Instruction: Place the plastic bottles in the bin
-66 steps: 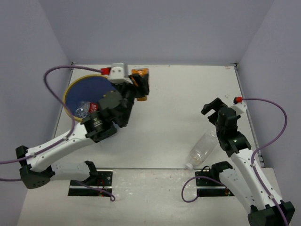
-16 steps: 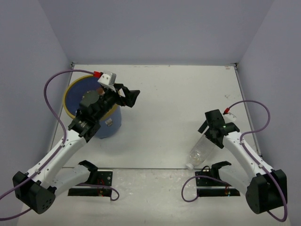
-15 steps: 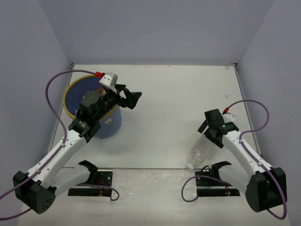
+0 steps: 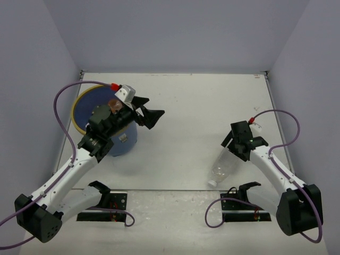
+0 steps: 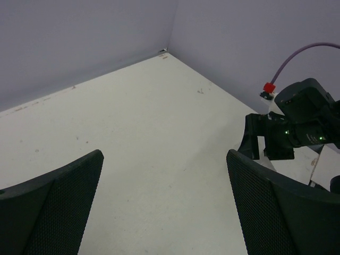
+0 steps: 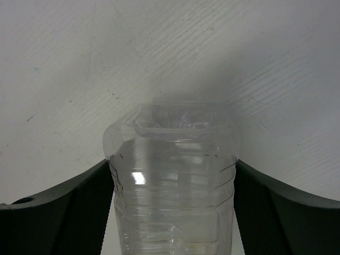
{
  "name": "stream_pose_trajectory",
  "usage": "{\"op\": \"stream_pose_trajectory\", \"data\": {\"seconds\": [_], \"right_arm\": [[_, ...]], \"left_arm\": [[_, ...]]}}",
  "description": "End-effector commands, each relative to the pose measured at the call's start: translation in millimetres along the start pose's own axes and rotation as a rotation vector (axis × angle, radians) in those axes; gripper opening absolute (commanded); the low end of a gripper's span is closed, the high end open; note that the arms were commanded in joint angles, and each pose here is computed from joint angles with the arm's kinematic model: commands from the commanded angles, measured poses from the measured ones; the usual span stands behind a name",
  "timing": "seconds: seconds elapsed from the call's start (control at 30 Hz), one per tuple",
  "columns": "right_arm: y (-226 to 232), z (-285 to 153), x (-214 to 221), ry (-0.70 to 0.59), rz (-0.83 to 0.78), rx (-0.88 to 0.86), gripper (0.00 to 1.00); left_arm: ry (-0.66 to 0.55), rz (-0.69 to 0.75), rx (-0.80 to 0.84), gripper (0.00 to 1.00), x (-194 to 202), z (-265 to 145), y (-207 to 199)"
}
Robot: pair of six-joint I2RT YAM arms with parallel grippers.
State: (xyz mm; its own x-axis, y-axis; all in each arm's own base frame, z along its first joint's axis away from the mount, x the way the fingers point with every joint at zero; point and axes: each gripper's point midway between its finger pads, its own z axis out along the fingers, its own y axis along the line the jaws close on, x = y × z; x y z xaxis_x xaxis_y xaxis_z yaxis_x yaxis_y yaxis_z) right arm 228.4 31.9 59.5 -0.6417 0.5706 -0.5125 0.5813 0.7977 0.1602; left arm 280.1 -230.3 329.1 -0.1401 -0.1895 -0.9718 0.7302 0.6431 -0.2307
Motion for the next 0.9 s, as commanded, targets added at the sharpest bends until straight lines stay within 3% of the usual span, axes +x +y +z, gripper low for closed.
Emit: {"op": "stream_pose_trajectory", "data": {"seconds": [0.0, 0.17, 0.33, 0.47, 0.67, 0.87], "right_arm": [[29.9, -7.4, -9.5, -0.022, -0.030, -0.159, 0.20], [84.3, -52.5, -35.8, -0.132, -0.017, -0.507, 0.00], [114.2, -104.3, -61.7, -0.265, 0.004, -0.760, 0.00], [123.7, -132.5, -73.0, -0.339, 0.027, -0.885, 0.00], [119.4, -157.5, -85.3, -0.389, 0.123, -0.935, 0.00], [110.1, -154.8, -86.8, -0.335, 0.267, -0.881, 0.00]], "left_arm": [[-0.002, -0.020, 0.057, 1.00, 4.6, 1.9, -10.7], [0.058, -0.056, 0.176, 1.00, 29.2, 10.8, -37.2], [0.139, -0.051, 0.294, 1.00, 58.1, 24.5, -82.3], [0.197, -0.066, 0.341, 1.00, 82.8, 33.7, -95.1], [0.279, -0.160, 0.391, 1.00, 123.1, 42.9, -102.1], [0.351, -0.189, 0.423, 1.00, 160.2, 51.0, -119.4]]}}
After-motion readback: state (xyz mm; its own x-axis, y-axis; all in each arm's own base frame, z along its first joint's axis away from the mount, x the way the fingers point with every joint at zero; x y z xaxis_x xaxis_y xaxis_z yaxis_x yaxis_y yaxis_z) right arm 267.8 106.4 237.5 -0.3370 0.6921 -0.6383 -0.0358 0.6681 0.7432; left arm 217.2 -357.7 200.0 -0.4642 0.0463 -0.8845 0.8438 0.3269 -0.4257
